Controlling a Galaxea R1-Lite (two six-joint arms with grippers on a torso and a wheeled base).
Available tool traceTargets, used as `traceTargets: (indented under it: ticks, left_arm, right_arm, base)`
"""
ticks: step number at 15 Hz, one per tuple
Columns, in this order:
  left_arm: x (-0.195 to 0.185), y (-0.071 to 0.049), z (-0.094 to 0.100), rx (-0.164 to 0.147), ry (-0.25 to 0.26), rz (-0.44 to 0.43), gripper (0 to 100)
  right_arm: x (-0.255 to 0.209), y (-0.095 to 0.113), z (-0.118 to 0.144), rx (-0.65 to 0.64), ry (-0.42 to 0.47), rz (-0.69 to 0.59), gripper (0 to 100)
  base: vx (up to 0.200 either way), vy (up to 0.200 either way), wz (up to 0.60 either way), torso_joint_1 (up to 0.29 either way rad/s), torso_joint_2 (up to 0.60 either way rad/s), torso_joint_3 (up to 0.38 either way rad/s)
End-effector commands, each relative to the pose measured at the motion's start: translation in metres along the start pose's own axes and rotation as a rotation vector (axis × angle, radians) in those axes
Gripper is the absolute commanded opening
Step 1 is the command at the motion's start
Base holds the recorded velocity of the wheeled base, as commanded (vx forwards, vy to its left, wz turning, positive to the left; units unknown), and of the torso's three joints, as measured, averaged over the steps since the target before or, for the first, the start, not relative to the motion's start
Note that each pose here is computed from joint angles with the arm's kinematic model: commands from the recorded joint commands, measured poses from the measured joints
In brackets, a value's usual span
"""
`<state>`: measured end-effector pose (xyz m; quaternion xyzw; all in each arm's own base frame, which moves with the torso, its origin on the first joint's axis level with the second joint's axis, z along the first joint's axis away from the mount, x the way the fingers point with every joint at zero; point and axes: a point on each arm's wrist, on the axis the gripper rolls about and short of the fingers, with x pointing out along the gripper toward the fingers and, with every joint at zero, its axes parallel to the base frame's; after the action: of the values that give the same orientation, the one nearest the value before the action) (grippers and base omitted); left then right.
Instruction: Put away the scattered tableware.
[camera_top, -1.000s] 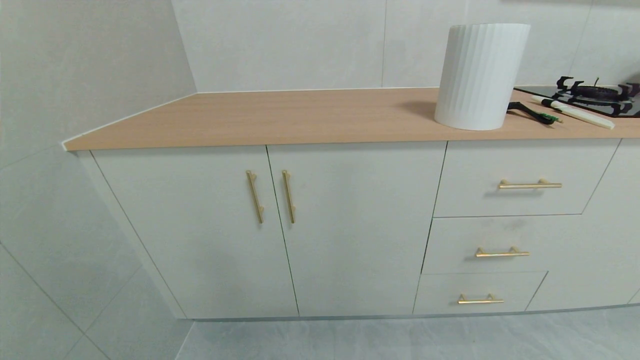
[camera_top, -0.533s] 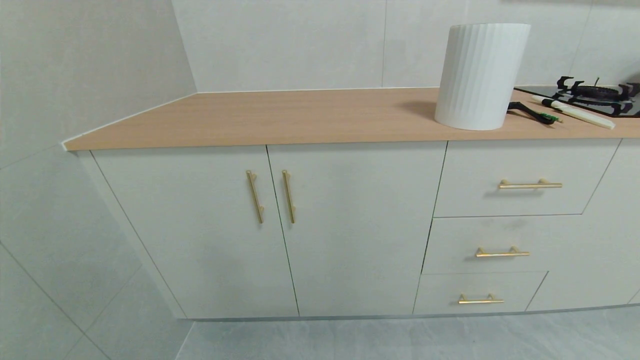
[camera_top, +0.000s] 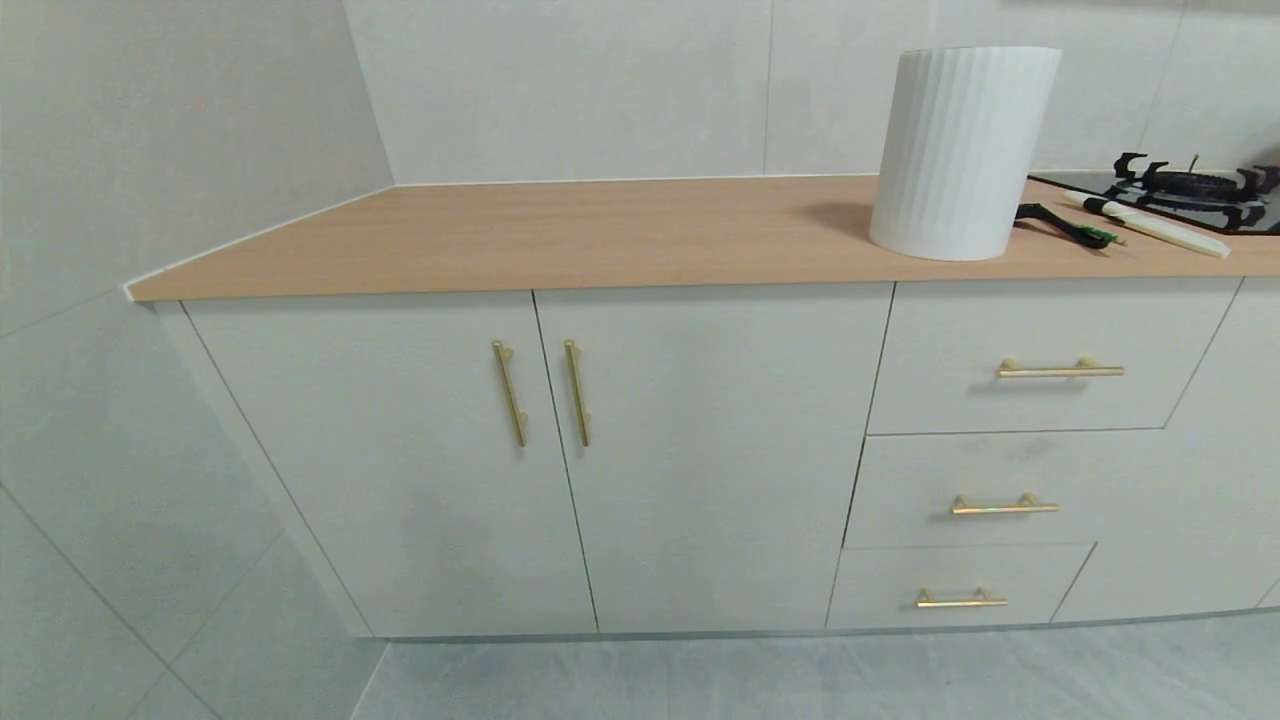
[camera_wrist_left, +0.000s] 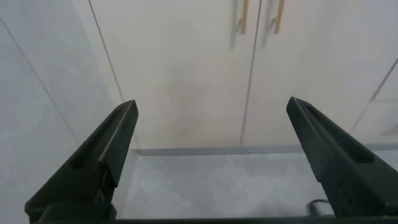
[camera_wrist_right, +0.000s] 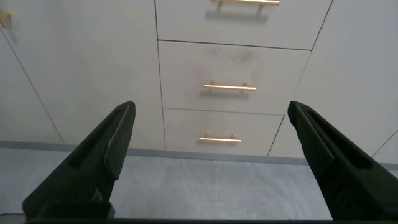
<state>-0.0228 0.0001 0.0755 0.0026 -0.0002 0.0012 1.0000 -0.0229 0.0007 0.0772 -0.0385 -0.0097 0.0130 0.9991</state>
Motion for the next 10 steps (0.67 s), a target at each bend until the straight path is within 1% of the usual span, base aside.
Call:
traceTargets:
  ticks: [1,6,10]
  left_arm:
    - [0.0,0.0,0.0,-0.007,0.0,0.002,100]
    - [0.0,0.0001,0.0,-0.005,0.0,0.001,100]
    - [0.0,0.0001,0.0,-0.005,0.0,0.001,100]
  right_arm:
    - [0.0002,-0.0001,0.0001,0.0,0.001,-0.001,100]
    - [0.0002,0.0,0.0001,0.0,0.001,0.002,100]
    - [0.0002,0.0,0.0002,0.0,0.001,0.001,100]
  base:
    - [0.0,0.0,0.0,0.0,0.0,0.0]
    - [0.0,0.0,0.0,0.0,0.0,0.0]
    - [0.0,-0.2,0.0,0.001,0.0,0.002]
